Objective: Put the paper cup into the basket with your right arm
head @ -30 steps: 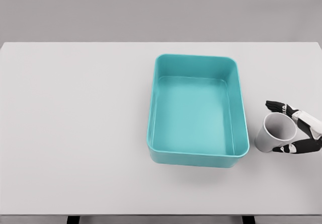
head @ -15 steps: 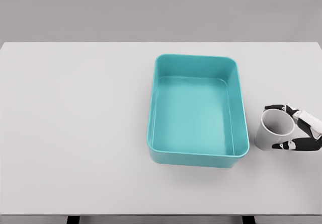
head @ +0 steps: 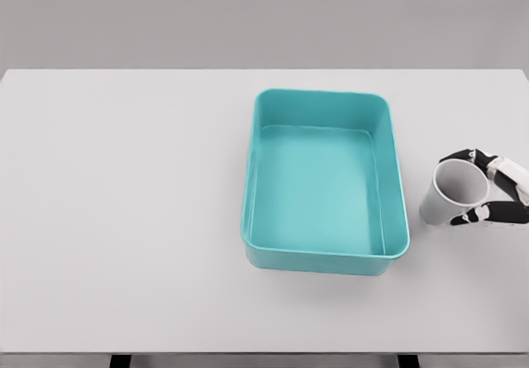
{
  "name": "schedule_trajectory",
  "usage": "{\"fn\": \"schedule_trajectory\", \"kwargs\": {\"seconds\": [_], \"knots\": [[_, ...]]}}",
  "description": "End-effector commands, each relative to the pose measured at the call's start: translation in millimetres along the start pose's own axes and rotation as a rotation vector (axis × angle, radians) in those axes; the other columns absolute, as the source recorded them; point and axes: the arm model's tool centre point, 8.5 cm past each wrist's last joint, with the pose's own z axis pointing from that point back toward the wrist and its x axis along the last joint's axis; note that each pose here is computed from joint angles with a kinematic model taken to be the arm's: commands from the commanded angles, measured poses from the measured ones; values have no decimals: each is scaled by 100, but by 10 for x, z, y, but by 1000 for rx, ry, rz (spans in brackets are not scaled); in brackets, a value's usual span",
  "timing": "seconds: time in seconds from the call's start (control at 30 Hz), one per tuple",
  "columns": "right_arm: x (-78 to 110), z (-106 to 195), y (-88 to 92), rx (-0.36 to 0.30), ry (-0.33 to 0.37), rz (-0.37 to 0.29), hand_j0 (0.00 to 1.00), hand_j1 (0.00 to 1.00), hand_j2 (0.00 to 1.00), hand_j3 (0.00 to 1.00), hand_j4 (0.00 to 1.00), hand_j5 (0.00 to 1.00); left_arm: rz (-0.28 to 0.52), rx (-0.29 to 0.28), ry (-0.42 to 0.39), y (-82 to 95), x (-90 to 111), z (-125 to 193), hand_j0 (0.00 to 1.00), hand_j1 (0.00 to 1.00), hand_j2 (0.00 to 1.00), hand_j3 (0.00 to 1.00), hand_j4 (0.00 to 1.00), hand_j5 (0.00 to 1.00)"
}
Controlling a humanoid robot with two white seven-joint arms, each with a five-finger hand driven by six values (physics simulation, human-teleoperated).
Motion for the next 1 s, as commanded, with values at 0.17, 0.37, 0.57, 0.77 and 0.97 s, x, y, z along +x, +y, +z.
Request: {"fn": "schedule_trajectory", "kwargs": {"seconds": [0.17, 0.37, 0.57, 0.77, 0.97], "knots": [[134, -101, -132, -15, -40, 30, 52, 52, 52, 52, 52, 52, 0, 0, 0, 0, -1, 0, 100, 100, 100, 100, 100, 100], [320, -242, -232, -18, -97, 71, 52, 52, 52, 52, 52, 52, 0, 0, 0, 0, -1, 0, 100, 100, 100, 100, 100, 100], [463, -414, -265, -17, -154, 106, 51, 51, 51, 51, 51, 51, 0, 0, 0, 0, -1, 0, 100, 100, 100, 100, 100, 100], [588, -689, -180, 6, -222, 123, 49, 49, 49, 49, 49, 49, 0, 0, 0, 0, -1, 0, 100, 100, 100, 100, 100, 100], [721, -881, -155, 32, -268, 181, 48, 48, 48, 48, 48, 48, 0, 0, 0, 0, -1, 0, 100, 100, 100, 100, 100, 100]]}}
